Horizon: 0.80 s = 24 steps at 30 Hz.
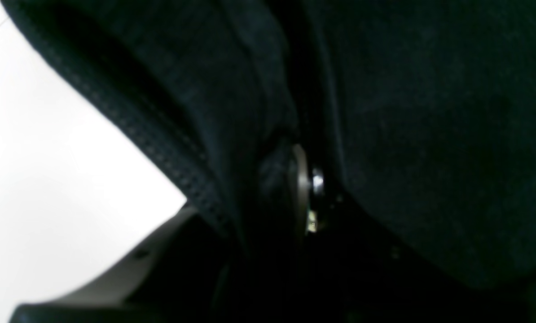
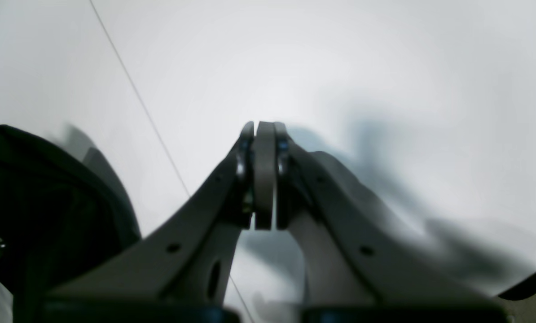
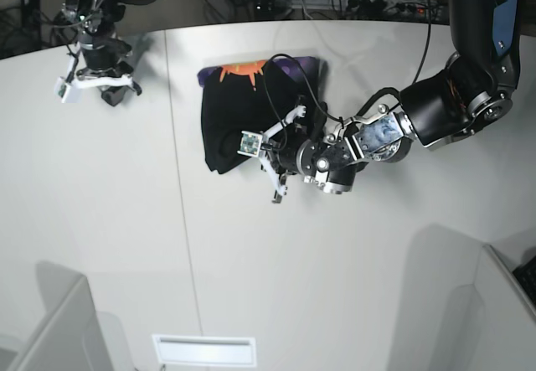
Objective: Fold the T-shirt properly
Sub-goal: 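Rotate and flatten the folded shirt bundle with the left gripper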
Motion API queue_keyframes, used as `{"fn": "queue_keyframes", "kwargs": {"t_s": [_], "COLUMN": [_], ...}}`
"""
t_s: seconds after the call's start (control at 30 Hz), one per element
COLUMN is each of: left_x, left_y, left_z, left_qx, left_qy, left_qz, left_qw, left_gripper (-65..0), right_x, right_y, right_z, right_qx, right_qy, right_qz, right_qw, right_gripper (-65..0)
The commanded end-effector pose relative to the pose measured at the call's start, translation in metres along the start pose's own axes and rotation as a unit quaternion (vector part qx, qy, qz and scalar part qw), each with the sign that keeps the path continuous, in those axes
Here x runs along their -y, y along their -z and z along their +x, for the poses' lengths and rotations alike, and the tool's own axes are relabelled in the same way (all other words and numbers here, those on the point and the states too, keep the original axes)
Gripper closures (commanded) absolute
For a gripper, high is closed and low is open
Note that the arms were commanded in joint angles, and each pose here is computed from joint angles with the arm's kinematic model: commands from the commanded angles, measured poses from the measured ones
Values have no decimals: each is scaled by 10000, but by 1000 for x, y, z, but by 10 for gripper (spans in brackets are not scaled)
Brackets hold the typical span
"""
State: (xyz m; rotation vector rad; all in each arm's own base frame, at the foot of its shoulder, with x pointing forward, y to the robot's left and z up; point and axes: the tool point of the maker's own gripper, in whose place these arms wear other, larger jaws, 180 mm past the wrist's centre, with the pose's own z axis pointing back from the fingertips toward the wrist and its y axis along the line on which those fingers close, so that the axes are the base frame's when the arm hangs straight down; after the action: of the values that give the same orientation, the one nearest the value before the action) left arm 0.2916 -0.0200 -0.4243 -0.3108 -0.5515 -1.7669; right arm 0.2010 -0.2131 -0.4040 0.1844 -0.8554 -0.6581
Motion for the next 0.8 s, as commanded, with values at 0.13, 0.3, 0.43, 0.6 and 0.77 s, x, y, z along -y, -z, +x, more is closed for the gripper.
{"fn": "queue_keyframes", "kwargs": {"t_s": [0.13,0.3,0.43,0.6,0.77], "left_x": [-1,-9,-19,-42,-85], "left_y": [-1,-5,-10,-19,-41], "left_z": [-17,-16,-15,-5,14], "left_qx": [-388,-396,-419,-391,-1], "left_qy": [94,136,192,326,-17], "left_qz": [34,106,204,401,1018], "left_qw": [9992,9991,9987,9979,9948], "left_gripper": [0,0,-86,-351,-441], "right_x": [-3,-6,-6,-5,-6], "right_y": [-1,1,1,0,1], "right_z": [11,13,13,12,3], "right_qx": [180,207,200,181,-104], "right_qy": [-73,-68,-69,-81,-101], "right_qz": [58,97,97,94,111], "right_qw": [9998,9997,9997,9998,9998], "right_gripper": [0,0,0,0,0]}}
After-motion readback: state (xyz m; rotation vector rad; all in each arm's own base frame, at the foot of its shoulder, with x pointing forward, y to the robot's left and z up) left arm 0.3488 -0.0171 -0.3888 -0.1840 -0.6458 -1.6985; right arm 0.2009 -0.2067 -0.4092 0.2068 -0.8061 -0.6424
